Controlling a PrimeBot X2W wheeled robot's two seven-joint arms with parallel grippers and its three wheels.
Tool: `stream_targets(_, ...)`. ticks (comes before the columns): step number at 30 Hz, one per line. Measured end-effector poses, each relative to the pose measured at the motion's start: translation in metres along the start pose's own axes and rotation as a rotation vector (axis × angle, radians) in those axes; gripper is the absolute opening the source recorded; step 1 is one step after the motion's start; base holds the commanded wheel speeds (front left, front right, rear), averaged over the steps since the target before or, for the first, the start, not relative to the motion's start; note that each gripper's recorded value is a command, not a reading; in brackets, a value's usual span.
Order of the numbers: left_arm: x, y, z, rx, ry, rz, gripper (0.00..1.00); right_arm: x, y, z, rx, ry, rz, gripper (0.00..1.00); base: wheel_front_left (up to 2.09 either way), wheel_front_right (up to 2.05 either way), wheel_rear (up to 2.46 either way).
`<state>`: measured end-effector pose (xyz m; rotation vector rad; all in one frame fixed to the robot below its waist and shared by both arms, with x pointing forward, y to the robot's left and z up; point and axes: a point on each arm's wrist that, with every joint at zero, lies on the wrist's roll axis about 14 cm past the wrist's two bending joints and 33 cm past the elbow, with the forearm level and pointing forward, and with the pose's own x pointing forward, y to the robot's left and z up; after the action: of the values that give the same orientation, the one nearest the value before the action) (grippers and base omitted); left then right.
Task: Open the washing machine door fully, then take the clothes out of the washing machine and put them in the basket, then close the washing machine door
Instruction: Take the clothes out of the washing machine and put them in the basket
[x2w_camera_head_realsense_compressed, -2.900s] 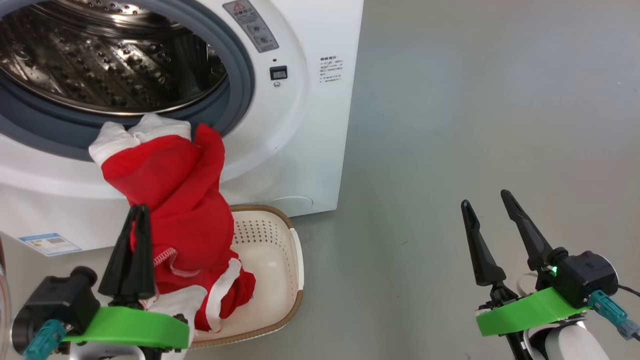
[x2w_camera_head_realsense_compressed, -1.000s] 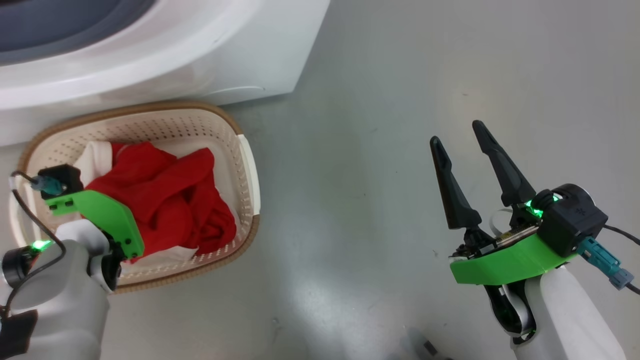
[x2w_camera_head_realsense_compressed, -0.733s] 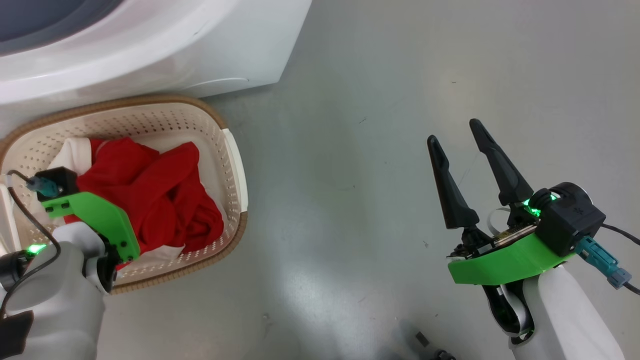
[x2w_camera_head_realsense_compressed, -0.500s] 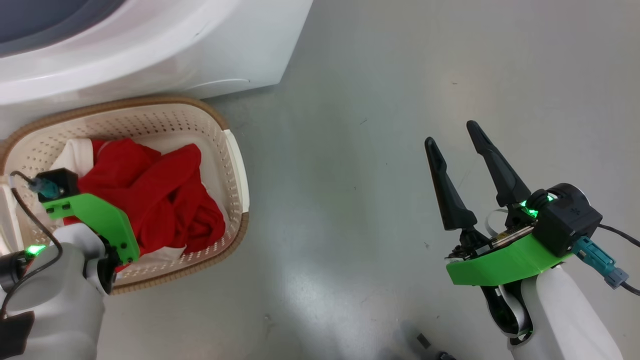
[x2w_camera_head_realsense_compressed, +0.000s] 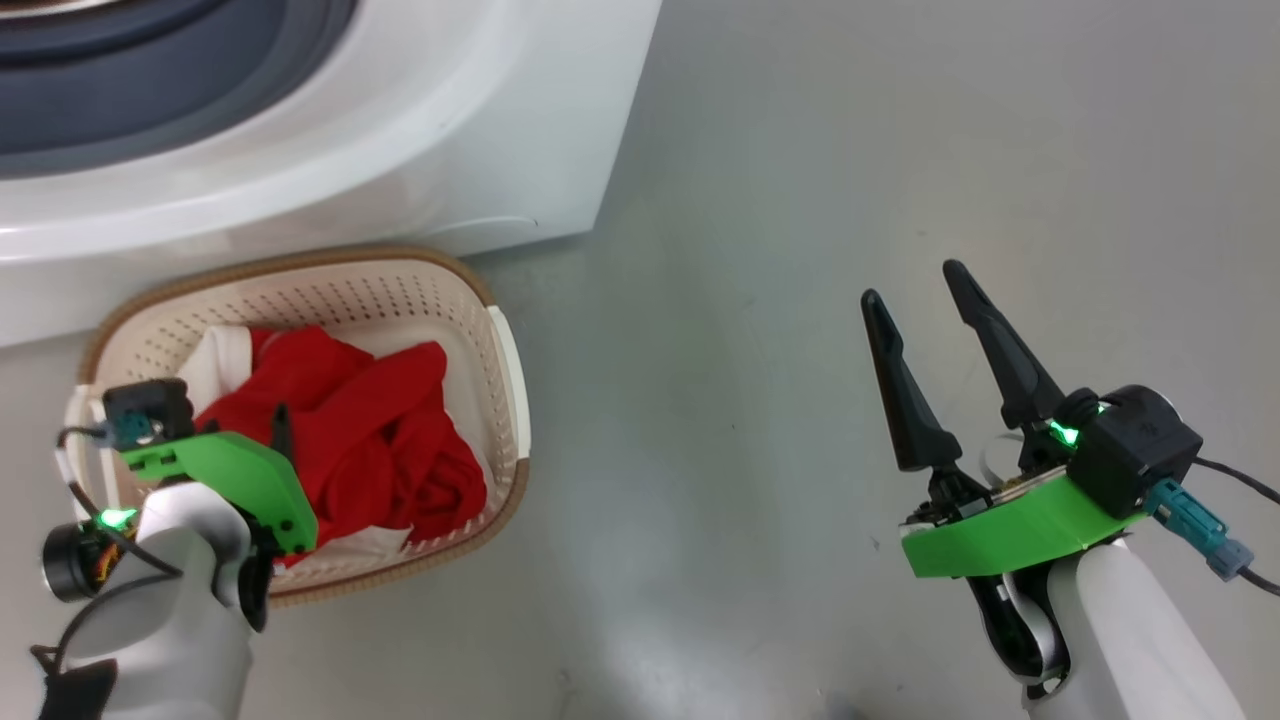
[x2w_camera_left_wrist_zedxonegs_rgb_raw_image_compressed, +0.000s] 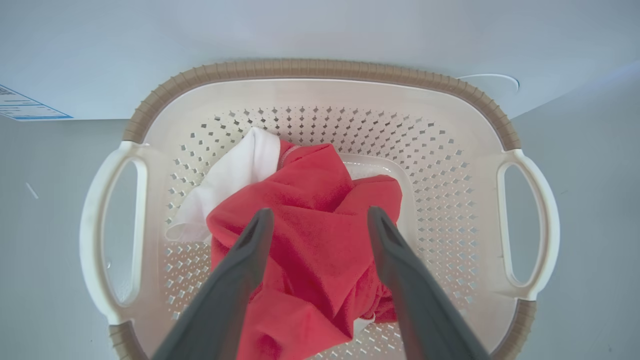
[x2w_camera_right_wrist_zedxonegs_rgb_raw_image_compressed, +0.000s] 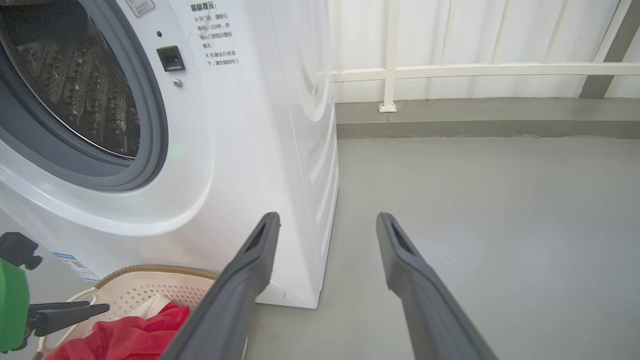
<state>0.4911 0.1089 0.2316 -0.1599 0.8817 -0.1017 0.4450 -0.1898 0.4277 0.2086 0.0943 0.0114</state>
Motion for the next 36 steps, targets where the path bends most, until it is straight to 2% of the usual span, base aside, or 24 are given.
stream_targets(7,-0.028,-0.013,0.036,-0.003,-0.186,-0.041,1.0,-0.012,0.008,0.013,0.009,-0.027,0.014,1.0,0.0,0.0,0.0)
stream_targets(15,-0.059,-0.024,0.056,-0.016,-0.303,-0.075,1.0,-0.02,0.018,0.031,0.007,-0.071,0.041,1.0,0.0,0.0,0.0)
stream_targets(20,-0.089,-0.03,0.093,-0.034,-0.467,-0.088,1.0,-0.029,0.023,0.04,0.006,-0.092,0.05,1.0,0.0,0.0,0.0)
stream_targets(28,-0.141,-0.039,0.104,-0.002,-0.618,-0.13,1.0,-0.045,0.023,0.053,-0.008,-0.125,0.047,1.0,0.0,0.0,0.0)
stream_targets(36,-0.188,-0.044,0.116,-0.013,-0.751,-0.158,1.0,-0.055,0.02,0.068,-0.019,-0.17,0.037,1.0,0.0,0.0,0.0)
